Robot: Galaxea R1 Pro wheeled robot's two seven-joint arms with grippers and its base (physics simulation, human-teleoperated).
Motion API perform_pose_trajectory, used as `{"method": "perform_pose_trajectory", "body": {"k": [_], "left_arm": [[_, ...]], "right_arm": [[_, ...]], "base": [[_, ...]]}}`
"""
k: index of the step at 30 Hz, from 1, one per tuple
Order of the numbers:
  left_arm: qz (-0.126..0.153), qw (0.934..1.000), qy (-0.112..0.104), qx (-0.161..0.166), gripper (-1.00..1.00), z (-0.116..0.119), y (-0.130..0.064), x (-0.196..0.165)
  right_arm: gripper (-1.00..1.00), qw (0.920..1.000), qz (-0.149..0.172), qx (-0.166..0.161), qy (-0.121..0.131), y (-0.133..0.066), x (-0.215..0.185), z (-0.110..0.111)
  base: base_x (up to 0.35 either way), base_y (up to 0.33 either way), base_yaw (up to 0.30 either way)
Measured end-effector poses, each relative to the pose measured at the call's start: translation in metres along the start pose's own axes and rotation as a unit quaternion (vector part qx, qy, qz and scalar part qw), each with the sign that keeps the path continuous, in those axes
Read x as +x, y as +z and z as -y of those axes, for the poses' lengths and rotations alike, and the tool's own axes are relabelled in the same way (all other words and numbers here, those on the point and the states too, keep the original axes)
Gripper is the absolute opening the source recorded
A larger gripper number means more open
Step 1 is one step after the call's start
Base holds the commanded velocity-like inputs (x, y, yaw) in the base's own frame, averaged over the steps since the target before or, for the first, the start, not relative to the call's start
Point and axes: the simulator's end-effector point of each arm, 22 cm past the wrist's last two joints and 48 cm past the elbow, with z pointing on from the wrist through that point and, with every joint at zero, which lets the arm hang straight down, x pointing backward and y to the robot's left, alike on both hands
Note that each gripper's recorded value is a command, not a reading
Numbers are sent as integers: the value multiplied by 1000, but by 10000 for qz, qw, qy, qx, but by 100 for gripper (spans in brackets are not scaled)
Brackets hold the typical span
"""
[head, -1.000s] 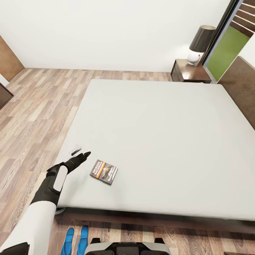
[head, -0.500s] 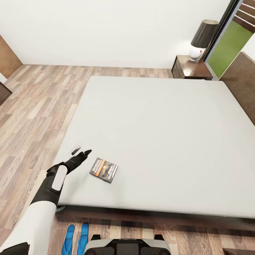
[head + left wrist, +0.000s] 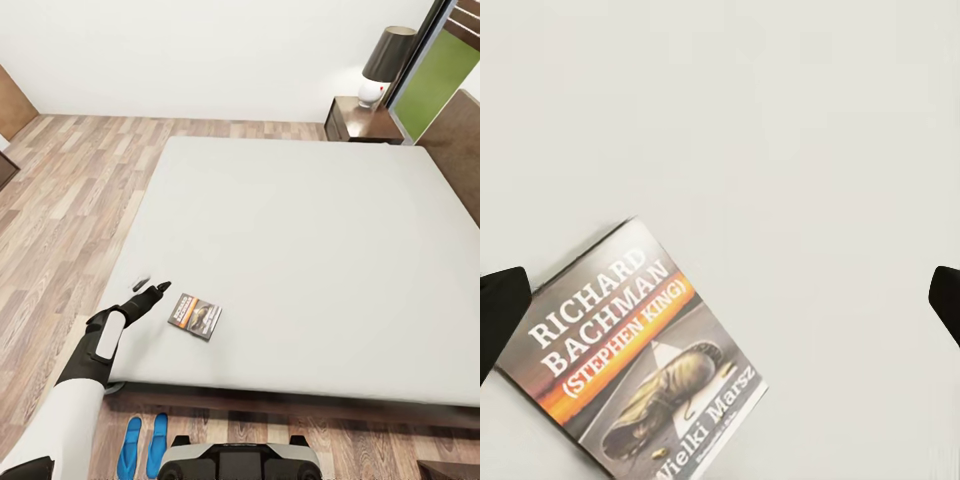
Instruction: In the bedroom, move the book from the bed onto either nightstand, and place the two sandals side by side next to the bed.
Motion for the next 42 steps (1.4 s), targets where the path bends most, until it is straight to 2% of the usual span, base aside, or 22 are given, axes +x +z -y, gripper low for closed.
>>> {"method": "perform_pose_trajectory", "body": {"k": [15, 42], "left_arm": [[-78, 9999, -13, -73, 100, -10, 7, 10], [-85, 9999, -23, -60, 100, -10, 7, 12]], "right_arm": [[100, 9999, -114, 27, 23, 2, 10, 2], [100, 9999, -123, 34, 22, 2, 10, 3]], "base": [[0, 0, 0], [39, -15, 0]]}}
